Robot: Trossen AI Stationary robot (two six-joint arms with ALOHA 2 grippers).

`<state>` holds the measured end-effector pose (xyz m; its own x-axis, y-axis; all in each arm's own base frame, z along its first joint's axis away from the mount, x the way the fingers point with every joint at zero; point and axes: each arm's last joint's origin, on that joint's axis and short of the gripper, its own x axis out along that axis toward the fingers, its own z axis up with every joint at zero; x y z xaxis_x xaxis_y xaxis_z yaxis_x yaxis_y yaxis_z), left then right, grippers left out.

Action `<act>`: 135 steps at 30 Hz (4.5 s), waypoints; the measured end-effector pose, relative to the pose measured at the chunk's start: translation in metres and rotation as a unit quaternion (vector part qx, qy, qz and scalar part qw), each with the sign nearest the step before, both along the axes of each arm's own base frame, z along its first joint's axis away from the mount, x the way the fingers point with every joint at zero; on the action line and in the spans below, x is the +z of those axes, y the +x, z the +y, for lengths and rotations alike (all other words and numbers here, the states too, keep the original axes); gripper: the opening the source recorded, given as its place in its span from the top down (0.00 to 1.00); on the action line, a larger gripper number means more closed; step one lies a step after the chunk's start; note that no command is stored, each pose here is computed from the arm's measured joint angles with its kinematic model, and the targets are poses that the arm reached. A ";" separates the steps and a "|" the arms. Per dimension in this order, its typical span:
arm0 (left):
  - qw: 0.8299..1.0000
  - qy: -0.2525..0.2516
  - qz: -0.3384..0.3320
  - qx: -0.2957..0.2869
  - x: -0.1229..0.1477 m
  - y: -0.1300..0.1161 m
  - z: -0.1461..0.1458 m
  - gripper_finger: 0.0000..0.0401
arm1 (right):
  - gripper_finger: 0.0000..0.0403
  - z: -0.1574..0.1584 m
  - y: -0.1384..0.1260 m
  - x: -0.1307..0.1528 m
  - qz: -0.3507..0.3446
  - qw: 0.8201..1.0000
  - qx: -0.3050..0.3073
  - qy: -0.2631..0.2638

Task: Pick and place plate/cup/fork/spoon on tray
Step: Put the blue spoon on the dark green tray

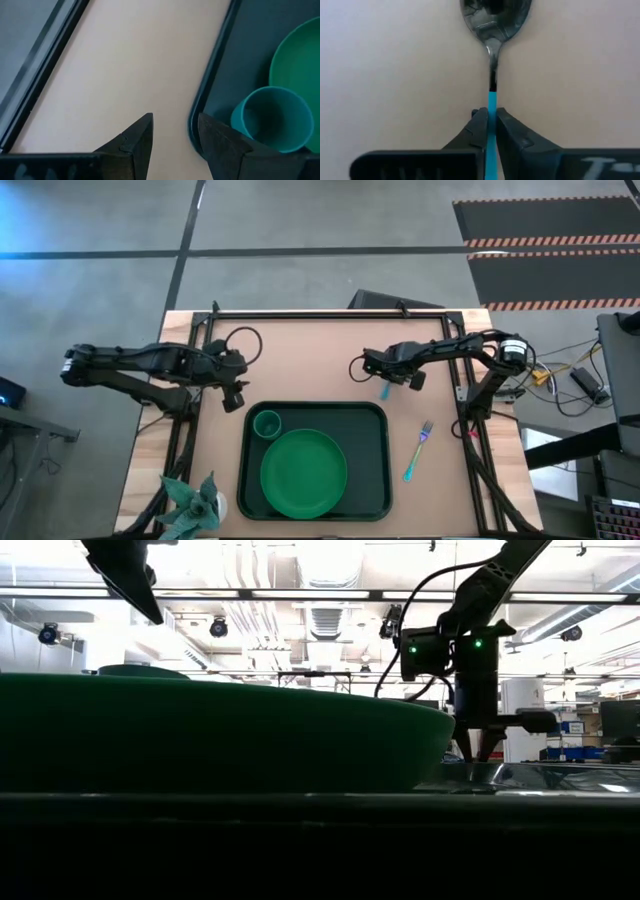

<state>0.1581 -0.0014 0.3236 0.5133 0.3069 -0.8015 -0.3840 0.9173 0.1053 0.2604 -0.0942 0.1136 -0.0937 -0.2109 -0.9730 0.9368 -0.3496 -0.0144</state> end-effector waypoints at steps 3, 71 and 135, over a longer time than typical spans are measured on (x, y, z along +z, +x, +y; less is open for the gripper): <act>1.000 -0.001 -0.004 0.000 0.001 0.000 0.000 0.65 | 0.97 0.000 0.000 0.001 0.004 1.000 0.015 0.002; 0.999 -0.012 -0.046 0.008 0.003 -0.024 0.002 0.65 | 0.98 0.340 0.106 0.086 -0.059 0.992 0.111 0.034; 0.999 -0.013 -0.045 0.010 0.002 -0.023 0.002 0.65 | 0.93 0.280 0.099 0.034 -0.071 0.978 0.188 0.057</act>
